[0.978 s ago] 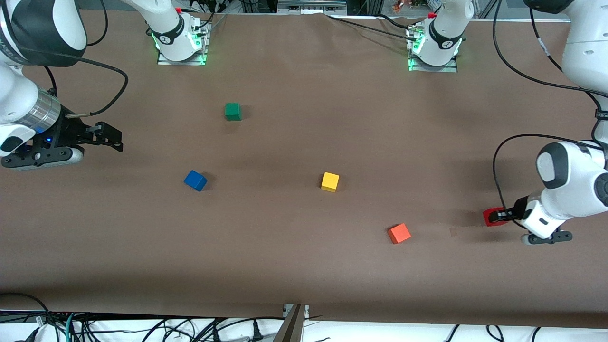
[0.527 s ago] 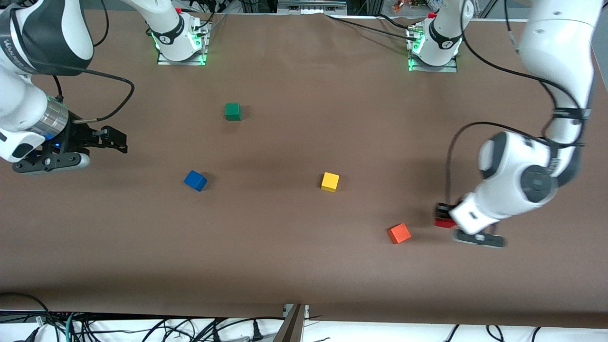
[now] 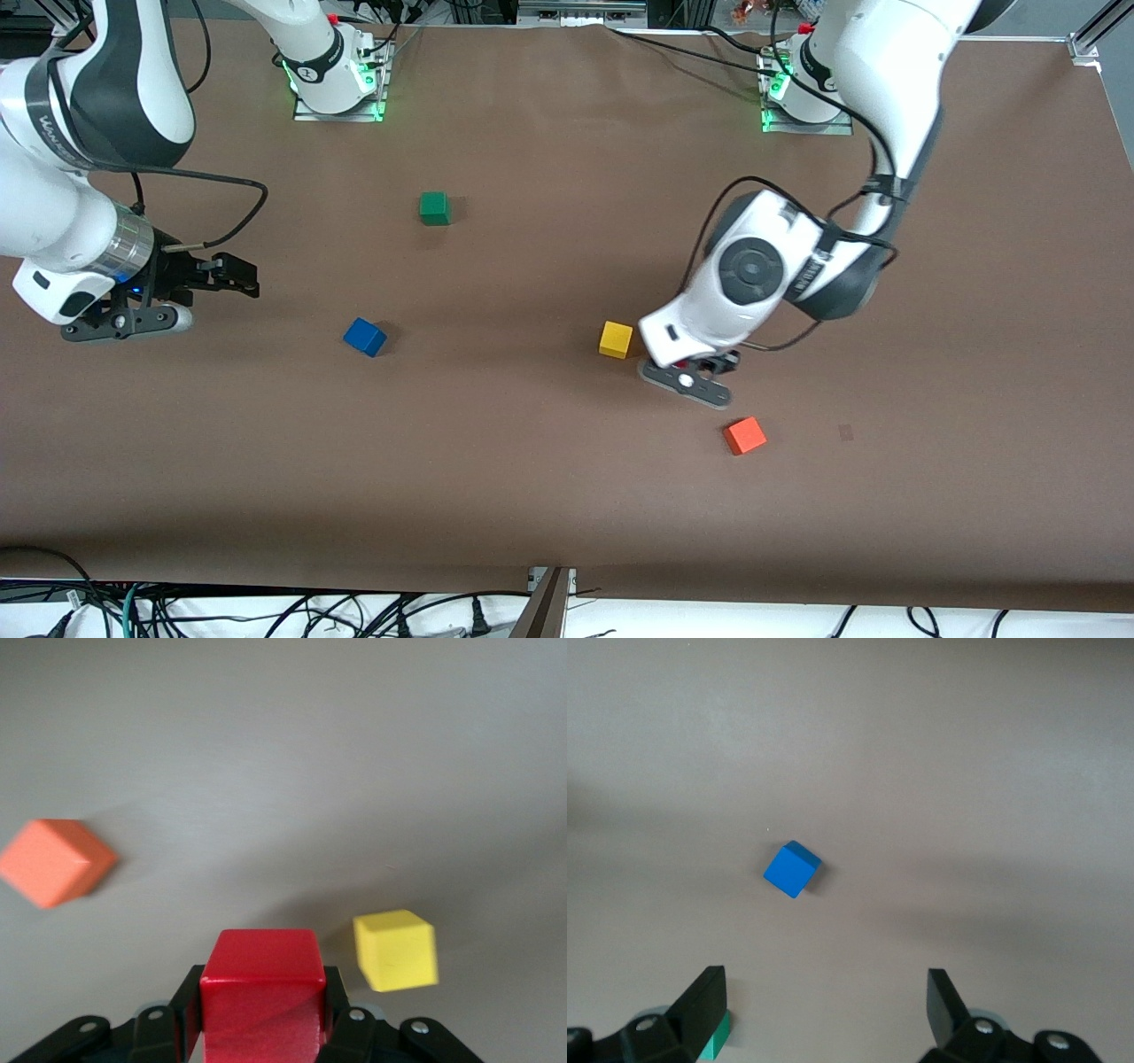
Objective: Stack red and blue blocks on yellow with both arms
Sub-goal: 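Place the red cube on the yellow cube while the right gripper approaches blue, then grasp the blue cube with the right gripper while the left gripper withdraws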
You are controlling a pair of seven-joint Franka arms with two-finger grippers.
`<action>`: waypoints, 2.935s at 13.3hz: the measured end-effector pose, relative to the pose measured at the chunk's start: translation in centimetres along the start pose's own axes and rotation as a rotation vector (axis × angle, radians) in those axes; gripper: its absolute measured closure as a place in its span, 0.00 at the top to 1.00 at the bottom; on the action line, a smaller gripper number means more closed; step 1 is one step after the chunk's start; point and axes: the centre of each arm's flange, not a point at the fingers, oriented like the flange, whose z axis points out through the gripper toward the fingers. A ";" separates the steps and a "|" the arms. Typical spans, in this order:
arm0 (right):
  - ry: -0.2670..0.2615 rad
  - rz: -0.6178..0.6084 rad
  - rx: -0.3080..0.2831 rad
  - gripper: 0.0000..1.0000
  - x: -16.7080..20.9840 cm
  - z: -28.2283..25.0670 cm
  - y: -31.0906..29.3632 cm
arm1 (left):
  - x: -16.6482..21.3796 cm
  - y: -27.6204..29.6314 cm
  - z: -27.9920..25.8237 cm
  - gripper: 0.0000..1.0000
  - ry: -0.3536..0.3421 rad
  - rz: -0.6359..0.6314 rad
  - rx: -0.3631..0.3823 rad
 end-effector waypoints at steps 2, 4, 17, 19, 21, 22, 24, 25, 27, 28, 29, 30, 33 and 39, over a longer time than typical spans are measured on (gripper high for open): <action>-0.003 0.001 -0.001 1.00 0.1 0.3 0.0 | -0.6 3.9 1.7 0.56 -0.023 0.042 -0.001; -0.003 0.002 -0.003 1.00 0.2 0.6 0.0 | -0.9 5.4 3.2 0.56 -0.039 0.055 -0.002; -0.029 -0.003 -0.025 1.00 2.8 6.7 -0.8 | -0.3 7.2 6.7 0.56 -0.030 0.044 -0.020; -0.027 -0.025 -0.024 1.00 2.9 6.9 -2.3 | -0.4 7.3 6.8 0.56 -0.032 0.043 -0.020; -0.017 -0.037 -0.012 1.00 3.0 7.0 -3.6 | -0.4 7.2 7.0 0.56 -0.035 0.035 -0.019; -0.017 -0.032 0.010 1.00 3.1 7.3 -4.0 | -0.4 7.2 7.1 0.56 -0.038 0.033 -0.019; -0.026 -0.019 0.035 1.00 3.4 8.4 -4.2 | -0.4 7.2 7.3 0.56 -0.041 0.031 -0.019; -0.026 -0.016 0.036 1.00 3.7 9.3 -4.3 | -0.4 7.2 7.3 0.56 -0.041 0.031 -0.019; -0.020 -0.019 0.029 1.00 4.4 11.6 -5.3 | -0.5 7.2 7.3 0.56 -0.042 0.031 -0.018; -0.019 -0.017 0.025 1.00 4.8 12.8 -6.3 | -0.5 7.2 7.3 0.56 -0.045 0.031 -0.018; -0.016 -0.018 0.020 1.00 5.0 13.9 -7.5 | -0.6 7.2 7.4 0.56 -0.050 0.032 -0.016; -0.012 -0.010 0.016 1.00 5.2 14.9 -8.7 | -0.6 7.3 7.4 0.56 -0.052 0.032 -0.015; -0.010 0.021 0.013 1.00 5.7 18.3 -10.1 | -0.6 7.3 7.4 0.56 -0.055 0.029 -0.014; -0.055 0.116 0.019 1.00 4.0 25.1 -6.5 | -0.3 7.2 6.5 0.99 -0.059 -0.025 -0.009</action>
